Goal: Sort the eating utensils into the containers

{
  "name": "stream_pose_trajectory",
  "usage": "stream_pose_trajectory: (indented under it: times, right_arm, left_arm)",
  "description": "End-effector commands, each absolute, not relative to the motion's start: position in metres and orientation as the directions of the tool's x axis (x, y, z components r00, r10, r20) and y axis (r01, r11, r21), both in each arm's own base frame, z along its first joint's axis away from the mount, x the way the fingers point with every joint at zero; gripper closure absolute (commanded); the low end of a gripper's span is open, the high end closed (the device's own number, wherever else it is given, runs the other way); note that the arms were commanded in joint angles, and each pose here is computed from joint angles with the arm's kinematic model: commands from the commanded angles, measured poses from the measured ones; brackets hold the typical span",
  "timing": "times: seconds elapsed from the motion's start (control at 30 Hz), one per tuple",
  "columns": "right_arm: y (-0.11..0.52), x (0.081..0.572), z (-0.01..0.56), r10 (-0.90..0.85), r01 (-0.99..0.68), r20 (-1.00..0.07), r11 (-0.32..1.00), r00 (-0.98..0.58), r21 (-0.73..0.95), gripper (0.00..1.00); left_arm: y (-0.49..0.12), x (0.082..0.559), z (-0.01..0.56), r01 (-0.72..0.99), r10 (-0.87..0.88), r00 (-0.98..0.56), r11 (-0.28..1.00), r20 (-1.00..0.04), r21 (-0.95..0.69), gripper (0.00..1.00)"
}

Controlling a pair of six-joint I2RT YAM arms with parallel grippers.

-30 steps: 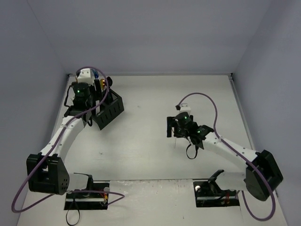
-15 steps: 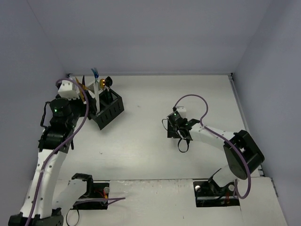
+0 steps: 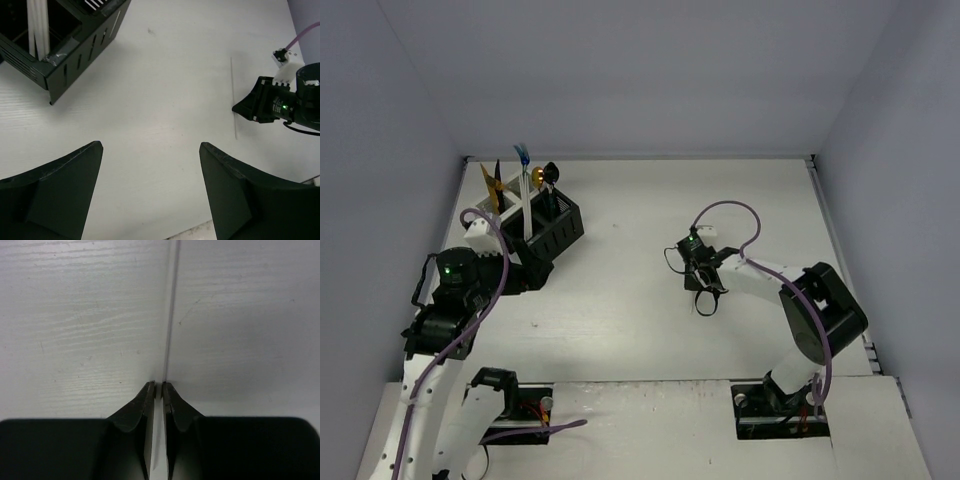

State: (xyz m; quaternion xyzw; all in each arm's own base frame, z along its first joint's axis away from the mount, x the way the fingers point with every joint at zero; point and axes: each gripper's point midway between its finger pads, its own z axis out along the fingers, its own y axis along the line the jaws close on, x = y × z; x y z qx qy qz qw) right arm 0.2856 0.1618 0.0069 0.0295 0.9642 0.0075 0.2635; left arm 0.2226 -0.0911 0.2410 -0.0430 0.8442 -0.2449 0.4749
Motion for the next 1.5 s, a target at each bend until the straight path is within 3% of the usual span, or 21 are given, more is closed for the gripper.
stream_pose_trajectory:
  times: [0.0, 0.07, 0.3, 0.47, 0.67, 0.93, 1.03, 1.13, 1.3, 1.37, 1.47]
  right_arm:
    - [0.162, 0.293, 0.006, 0.035, 0.038, -0.51, 0.999, -0.86, 0.004, 1.0]
    - [0.172, 0.298, 0.019, 0.009, -0.002, -0.543, 1.0, -0.84, 0.019, 1.0]
    - [0.263, 0.285, 0.11, -0.183, -0.37, -0.744, 0.925, -0.642, 0.091, 1.0]
    - [0.308, 0.265, 0.174, -0.149, -0.559, -0.859, 0.81, -0.489, 0.178, 1.0]
    - [0.337, 0.237, 0.22, -0.126, -0.698, -0.919, 0.691, -0.373, 0.189, 1.0]
    - [0.352, 0.22, 0.248, -0.07, -0.764, -0.946, 0.61, -0.317, 0.21, 1.0]
    - [0.352, 0.218, 0.252, -0.054, -0.768, -0.949, 0.603, -0.311, 0.217, 1.0]
    - [0.351, 0.217, 0.254, -0.043, -0.77, -0.951, 0.599, -0.306, 0.221, 1.0]
    - [0.35, 0.216, 0.25, -0.04, -0.768, -0.951, 0.601, -0.308, 0.223, 0.98]
    - [0.35, 0.217, 0.249, -0.04, -0.764, -0.95, 0.605, -0.308, 0.223, 0.86]
    - [0.347, 0.219, 0.246, -0.038, -0.753, -0.95, 0.619, -0.31, 0.221, 0.55]
  left_arm:
    - [-0.113, 0.224, 0.266, 0.22, -0.368, -0.546, 0.804, -0.753, -0.552, 0.24]
    - [-0.12, 0.226, 0.271, 0.238, -0.376, -0.547, 0.787, -0.748, -0.57, 0.24]
    - [-0.165, 0.239, 0.293, 0.323, -0.398, -0.544, 0.713, -0.739, -0.622, 0.24]
    - [-0.199, 0.25, 0.301, 0.365, -0.406, -0.54, 0.677, -0.737, -0.64, 0.24]
    - [-0.221, 0.26, 0.311, 0.38, -0.407, -0.526, 0.674, -0.747, -0.634, 0.24]
    - [-0.245, 0.278, 0.303, 0.358, -0.415, -0.525, 0.685, -0.744, -0.635, 0.26]
    - [-0.249, 0.279, 0.297, 0.344, -0.405, -0.535, 0.698, -0.742, -0.629, 0.36]
    - [-0.249, 0.279, 0.295, 0.333, -0.403, -0.529, 0.711, -0.747, -0.619, 0.54]
    - [-0.244, 0.28, 0.3, 0.338, -0.419, -0.495, 0.715, -0.761, -0.613, 0.96]
    - [-0.242, 0.28, 0.304, 0.346, -0.417, -0.476, 0.721, -0.774, -0.601, 1.0]
    - [-0.229, 0.284, 0.309, 0.337, -0.404, -0.422, 0.762, -0.812, -0.554, 1.0]
